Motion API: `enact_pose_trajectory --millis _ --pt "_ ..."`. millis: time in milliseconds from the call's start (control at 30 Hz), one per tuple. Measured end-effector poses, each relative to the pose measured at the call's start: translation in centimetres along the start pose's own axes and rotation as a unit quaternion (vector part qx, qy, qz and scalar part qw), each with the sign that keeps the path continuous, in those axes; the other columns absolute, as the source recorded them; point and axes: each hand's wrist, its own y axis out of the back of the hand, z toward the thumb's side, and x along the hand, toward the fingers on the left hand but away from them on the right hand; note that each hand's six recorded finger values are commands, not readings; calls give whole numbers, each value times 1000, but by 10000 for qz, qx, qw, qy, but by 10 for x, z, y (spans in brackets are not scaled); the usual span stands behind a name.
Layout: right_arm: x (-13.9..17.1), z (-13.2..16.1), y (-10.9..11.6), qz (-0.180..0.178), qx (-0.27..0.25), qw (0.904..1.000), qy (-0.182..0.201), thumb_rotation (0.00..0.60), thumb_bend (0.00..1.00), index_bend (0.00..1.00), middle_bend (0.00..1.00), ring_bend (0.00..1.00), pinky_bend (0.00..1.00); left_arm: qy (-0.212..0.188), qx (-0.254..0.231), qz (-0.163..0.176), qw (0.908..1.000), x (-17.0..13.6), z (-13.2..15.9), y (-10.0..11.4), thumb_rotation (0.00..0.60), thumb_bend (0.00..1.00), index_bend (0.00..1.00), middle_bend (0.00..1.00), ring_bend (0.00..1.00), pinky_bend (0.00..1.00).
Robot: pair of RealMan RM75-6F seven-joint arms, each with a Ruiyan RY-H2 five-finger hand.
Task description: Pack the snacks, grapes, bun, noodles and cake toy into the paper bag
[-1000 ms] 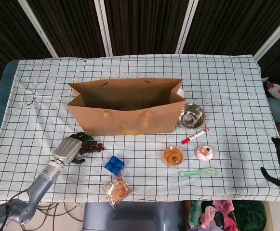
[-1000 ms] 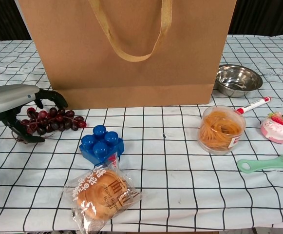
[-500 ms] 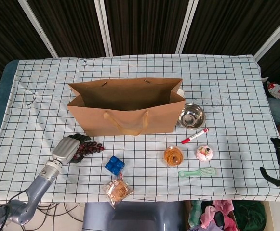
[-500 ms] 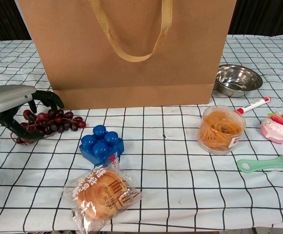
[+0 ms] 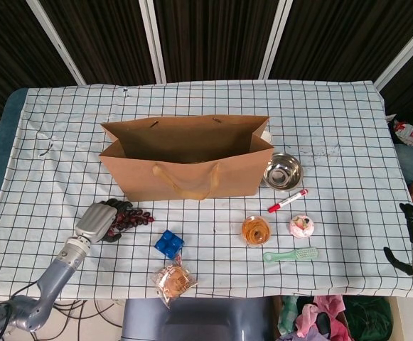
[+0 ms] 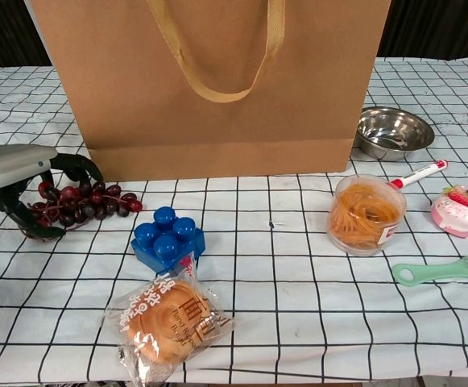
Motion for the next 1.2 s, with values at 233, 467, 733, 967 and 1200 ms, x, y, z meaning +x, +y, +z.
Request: enact_pose_trajectory --millis 233,467,733,967,1200 --pt "0 -1 0 11 -45 10000 -14 600 190 84 87 196 251 -29 56 97 9999 1 2 0 600 306 279 414 311 442" --pt "0 -1 0 26 -55 10000 -12 600 190 84 87 197 250 -32 106 -12 9999 1 3 -2 600 349 304 467 358 500" --pt "-1 -2 0 23 -65 10000 -33 600 190 85 87 197 251 22 218 5 9998 -1 -1 -1 600 386 363 567 445 590" --pt "-1 -2 -1 49 -64 10000 -28 600 190 85 87 198 251 69 271 -13 9996 -1 -2 -2 600 446 407 603 478 612" --pt "-1 -2 -1 51 -75 10000 -33 600 190 86 87 198 251 36 195 121 9997 -5 1 7 600 507 449 616 490 622"
